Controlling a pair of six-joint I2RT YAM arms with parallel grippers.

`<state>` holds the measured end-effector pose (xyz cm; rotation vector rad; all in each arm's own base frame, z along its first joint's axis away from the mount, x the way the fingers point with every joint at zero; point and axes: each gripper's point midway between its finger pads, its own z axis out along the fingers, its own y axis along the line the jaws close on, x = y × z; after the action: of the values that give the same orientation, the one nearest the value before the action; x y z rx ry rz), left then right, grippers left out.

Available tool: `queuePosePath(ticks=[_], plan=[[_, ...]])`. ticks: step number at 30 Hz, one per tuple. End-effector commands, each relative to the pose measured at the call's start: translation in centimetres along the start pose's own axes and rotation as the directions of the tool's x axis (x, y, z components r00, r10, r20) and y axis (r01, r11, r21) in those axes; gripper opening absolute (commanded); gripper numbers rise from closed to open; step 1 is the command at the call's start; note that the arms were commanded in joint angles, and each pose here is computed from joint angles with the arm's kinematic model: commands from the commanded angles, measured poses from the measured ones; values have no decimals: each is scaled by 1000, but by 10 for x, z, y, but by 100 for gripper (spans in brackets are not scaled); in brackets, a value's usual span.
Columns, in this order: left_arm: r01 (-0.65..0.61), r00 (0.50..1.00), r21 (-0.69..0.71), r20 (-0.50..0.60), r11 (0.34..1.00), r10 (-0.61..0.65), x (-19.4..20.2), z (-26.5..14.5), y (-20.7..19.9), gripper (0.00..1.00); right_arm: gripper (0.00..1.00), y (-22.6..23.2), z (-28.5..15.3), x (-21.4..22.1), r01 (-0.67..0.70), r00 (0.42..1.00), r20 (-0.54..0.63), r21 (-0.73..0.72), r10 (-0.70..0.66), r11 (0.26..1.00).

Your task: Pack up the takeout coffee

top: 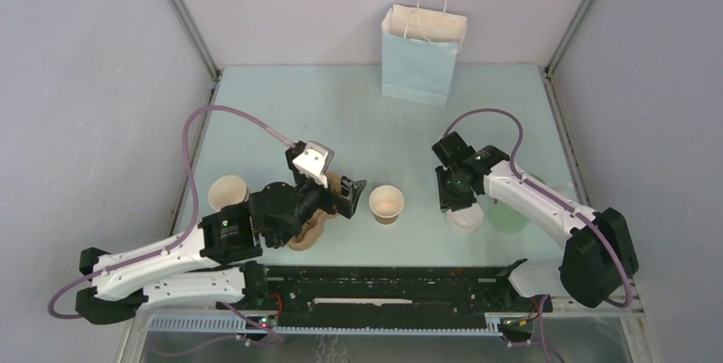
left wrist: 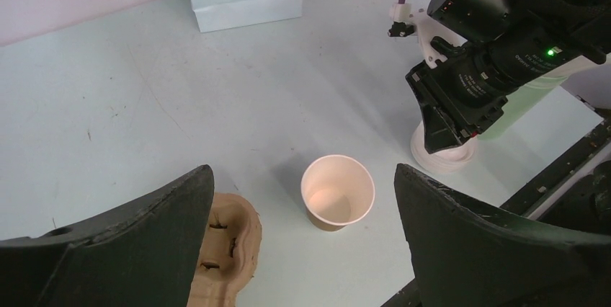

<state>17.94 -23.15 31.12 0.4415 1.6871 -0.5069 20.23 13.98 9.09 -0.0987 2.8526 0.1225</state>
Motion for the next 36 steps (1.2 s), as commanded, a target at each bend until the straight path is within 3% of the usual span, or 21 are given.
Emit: queuePosePath(ticks=[1, 11, 26, 36], plan=[[-11, 1000, -24, 10, 1000, 11, 1, 1, 5, 100, 36, 0, 8, -8, -26, 999, 31, 2, 26, 1000], [-10, 1000, -37, 0, 999, 10, 3, 4, 5, 100, 35, -8, 27, -7, -45, 999, 6, -9, 45, 999], [-21, 1000, -41, -10, 999, 21, 1, 7, 3, 100, 18, -7, 31, -6, -53, 999, -9, -34, 53, 998], [-22, 1000, -34, -20, 999, 21, 2, 10, 0, 100, 22, -5, 27, -4, -56, 998, -5, -39, 56, 998]])
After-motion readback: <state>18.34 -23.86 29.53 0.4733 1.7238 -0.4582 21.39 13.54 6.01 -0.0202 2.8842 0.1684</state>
